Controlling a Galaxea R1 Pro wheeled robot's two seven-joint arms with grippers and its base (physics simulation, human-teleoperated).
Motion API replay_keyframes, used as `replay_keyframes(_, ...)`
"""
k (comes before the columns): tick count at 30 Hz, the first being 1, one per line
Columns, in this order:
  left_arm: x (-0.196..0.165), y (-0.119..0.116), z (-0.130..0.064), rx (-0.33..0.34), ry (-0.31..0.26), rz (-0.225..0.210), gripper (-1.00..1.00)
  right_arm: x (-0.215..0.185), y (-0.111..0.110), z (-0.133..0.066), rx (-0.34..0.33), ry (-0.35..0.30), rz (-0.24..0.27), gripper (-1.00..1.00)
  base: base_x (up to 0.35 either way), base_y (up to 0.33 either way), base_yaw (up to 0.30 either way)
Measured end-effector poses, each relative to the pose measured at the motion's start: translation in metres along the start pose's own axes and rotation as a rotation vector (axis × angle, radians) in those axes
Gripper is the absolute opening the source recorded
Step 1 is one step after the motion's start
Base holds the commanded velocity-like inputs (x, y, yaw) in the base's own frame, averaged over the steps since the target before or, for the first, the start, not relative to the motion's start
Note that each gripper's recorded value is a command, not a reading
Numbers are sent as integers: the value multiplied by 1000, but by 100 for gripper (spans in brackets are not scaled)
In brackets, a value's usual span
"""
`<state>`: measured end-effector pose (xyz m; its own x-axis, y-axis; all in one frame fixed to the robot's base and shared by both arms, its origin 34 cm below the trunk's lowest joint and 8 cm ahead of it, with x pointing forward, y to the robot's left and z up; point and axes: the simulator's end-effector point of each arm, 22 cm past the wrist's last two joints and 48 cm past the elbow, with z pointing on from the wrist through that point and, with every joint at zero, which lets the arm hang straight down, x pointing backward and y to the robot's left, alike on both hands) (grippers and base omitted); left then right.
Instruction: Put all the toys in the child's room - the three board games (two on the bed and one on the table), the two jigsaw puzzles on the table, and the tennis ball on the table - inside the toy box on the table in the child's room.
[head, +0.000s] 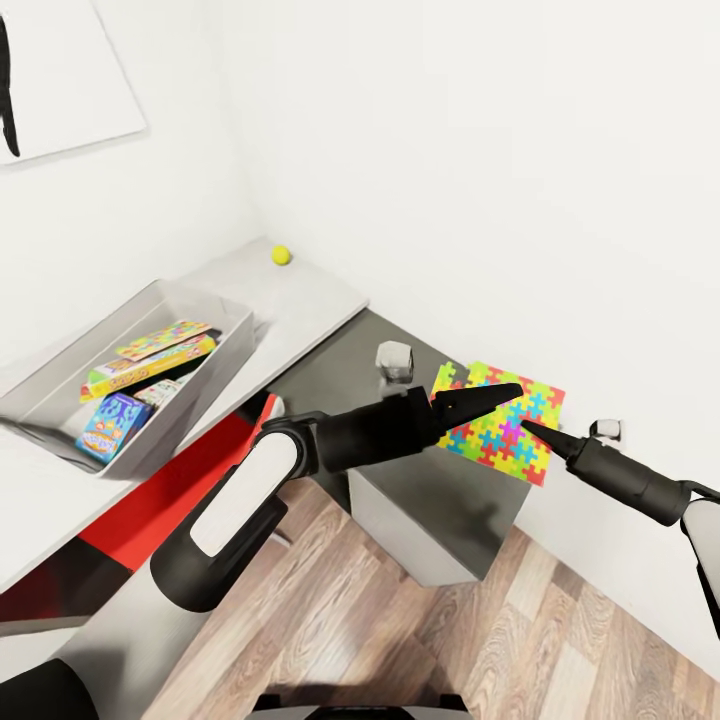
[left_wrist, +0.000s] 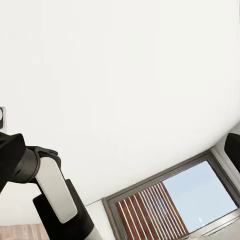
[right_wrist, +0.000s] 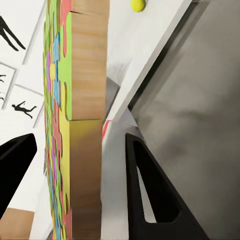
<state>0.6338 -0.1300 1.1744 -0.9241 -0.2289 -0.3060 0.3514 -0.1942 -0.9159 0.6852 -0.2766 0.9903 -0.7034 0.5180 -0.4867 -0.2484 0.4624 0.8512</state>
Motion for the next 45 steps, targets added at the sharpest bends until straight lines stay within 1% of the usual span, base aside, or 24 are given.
replay_keyframes(4,0,-3,0,0,1,6,100,-2,0,-1,8,-2,-5,-100,0,0,140)
replay_keyframes(6,0,-4,0,-2,2,9,100,-3,-4,-1,32,-3,-7,-100,0,0,142)
replay_keyframes(10,0,-6,0,-3,4,15,100,-5,-16,1,100,-9,-9,-100,0,0,143)
replay_keyframes(11,0,-7,0,-3,4,16,100,-6,-15,1,98,-10,-8,-100,0,0,145)
replay_keyframes(13,0,-8,1,-2,4,19,100,-7,-19,3,123,-15,-7,-100,0,0,147)
replay_keyframes(15,0,-10,1,0,5,22,100,-12,-19,8,133,-25,-10,-100,0,0,152)
replay_keyframes(20,1,-18,3,16,6,28,100,-36,-5,20,122,-56,-40,-100,0,0,157)
replay_keyframes(25,3,-26,7,34,11,31,100,-58,8,30,118,-69,-63,-100,0,0,163)
replay_keyframes(29,9,-28,8,35,21,29,100,-72,20,38,109,-76,-75,-100,0,0,165)
replay_keyframes(37,17,-23,3,22,13,6,100,-84,42,45,81,-57,-84,-100,0,0,166)
replay_keyframes(45,19,-23,0,11,11,7,100,-87,59,53,48,-61,-83,-100,0,0,166)
